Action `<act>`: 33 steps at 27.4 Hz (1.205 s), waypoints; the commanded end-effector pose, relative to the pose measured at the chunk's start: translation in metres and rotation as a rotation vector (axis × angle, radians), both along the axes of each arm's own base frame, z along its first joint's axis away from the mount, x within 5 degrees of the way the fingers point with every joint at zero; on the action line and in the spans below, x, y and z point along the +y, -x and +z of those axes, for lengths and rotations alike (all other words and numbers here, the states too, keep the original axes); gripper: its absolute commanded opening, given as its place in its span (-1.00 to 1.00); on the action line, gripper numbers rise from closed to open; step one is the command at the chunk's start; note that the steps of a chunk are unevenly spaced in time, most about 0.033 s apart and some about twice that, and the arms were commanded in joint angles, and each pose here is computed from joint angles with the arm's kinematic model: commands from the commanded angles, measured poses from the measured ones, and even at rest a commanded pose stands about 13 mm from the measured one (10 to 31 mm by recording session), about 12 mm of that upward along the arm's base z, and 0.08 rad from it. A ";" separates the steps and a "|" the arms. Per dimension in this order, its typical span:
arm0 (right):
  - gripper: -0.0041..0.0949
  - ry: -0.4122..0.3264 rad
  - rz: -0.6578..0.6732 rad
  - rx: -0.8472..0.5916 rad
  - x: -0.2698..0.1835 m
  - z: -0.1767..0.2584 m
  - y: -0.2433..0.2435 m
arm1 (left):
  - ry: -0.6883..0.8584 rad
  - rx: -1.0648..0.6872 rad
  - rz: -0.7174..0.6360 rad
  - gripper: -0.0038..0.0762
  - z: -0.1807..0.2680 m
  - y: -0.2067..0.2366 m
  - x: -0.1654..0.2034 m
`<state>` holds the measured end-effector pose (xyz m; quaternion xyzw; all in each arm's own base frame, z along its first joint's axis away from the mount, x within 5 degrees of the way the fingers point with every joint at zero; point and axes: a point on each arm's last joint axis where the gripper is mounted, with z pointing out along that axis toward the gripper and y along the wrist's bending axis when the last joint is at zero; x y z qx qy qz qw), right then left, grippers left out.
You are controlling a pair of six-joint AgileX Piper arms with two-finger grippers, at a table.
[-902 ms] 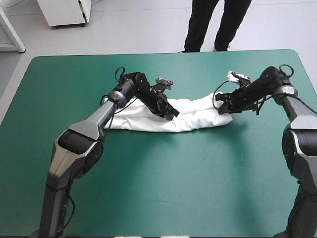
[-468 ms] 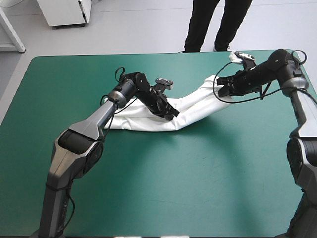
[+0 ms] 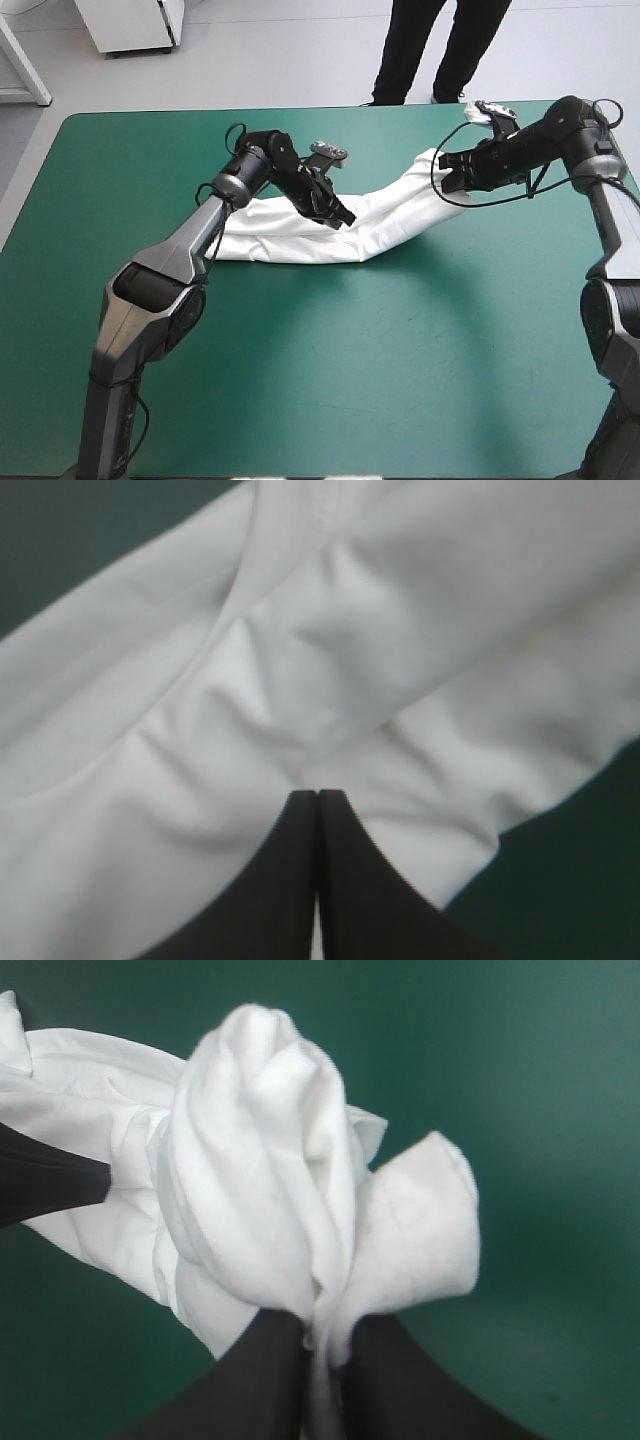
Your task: Fold the cloth
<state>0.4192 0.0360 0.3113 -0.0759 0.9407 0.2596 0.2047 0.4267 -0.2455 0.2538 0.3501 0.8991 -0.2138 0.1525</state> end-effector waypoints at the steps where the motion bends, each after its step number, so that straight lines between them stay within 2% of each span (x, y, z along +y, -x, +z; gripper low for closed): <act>1: -0.95 -0.093 -0.010 -0.116 0.005 0.043 0.012 | 0.058 -0.152 0.024 -0.96 0.087 0.021 0.019; 7: -0.95 -0.236 0.058 -0.155 0.029 0.056 0.014 | 0.006 -0.290 0.091 -0.96 0.145 0.045 0.051; 13: -0.95 -0.256 0.149 -0.260 0.075 0.084 0.020 | 0.039 -0.391 0.146 -0.96 0.191 0.071 0.076; 20: -0.95 -0.291 0.218 -0.353 0.126 0.101 0.032 | 0.020 -0.390 0.152 -0.96 0.199 0.094 0.088; 26: -0.95 -0.321 0.279 -0.313 0.175 0.075 0.026 | 0.021 -0.393 0.152 -0.96 0.207 0.119 0.098; 33: -0.95 -0.399 0.384 -0.271 0.240 0.046 0.015 | 0.046 -0.446 0.156 -0.96 0.227 0.139 0.106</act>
